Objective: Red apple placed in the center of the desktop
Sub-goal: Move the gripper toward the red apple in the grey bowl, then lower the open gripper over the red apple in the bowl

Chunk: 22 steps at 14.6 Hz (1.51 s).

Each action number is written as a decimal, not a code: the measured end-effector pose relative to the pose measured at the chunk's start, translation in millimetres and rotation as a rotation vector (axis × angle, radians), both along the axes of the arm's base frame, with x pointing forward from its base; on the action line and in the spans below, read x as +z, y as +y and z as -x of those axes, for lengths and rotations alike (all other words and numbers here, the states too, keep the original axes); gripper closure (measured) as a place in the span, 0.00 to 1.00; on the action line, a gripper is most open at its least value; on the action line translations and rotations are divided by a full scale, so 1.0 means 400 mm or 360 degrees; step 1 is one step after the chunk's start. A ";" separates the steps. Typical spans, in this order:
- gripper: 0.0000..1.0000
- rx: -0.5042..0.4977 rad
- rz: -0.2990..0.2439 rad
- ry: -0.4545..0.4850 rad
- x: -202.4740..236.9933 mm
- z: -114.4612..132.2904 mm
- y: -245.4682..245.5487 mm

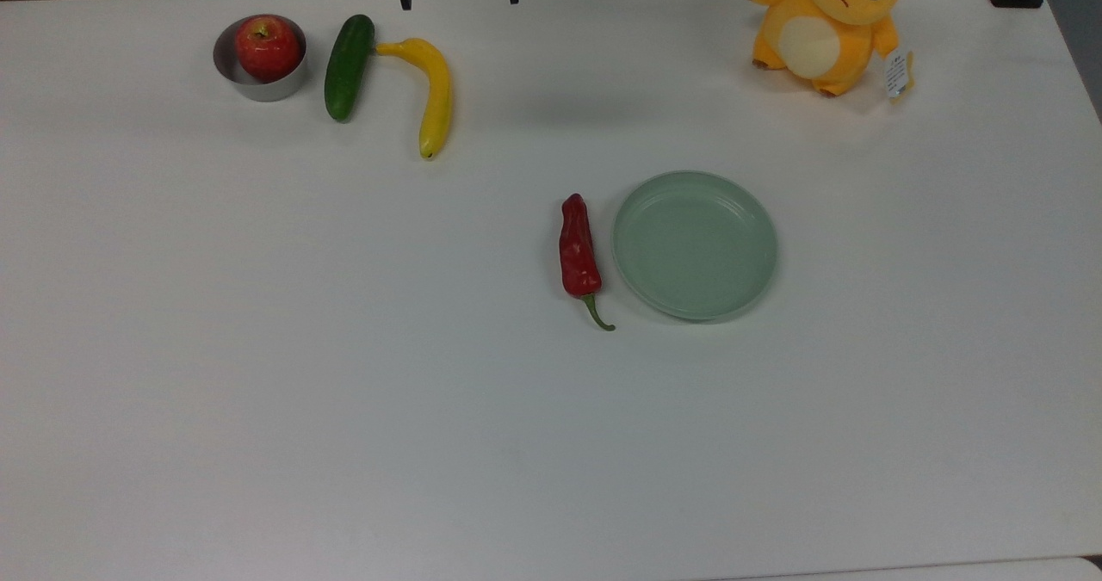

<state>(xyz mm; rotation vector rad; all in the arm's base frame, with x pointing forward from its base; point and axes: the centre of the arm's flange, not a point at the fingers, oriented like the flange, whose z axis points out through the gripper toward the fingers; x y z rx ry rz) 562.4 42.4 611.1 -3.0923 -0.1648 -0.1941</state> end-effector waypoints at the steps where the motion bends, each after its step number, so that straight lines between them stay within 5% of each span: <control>1: 0.00 0.0004 0.0001 0.0000 0.000 0.000 0.000; 10: 0.00 0.0048 0.0010 0.0017 -0.007 0.000 -0.002; 22: 0.00 0.0851 0.0176 0.0545 -0.184 0.087 -0.335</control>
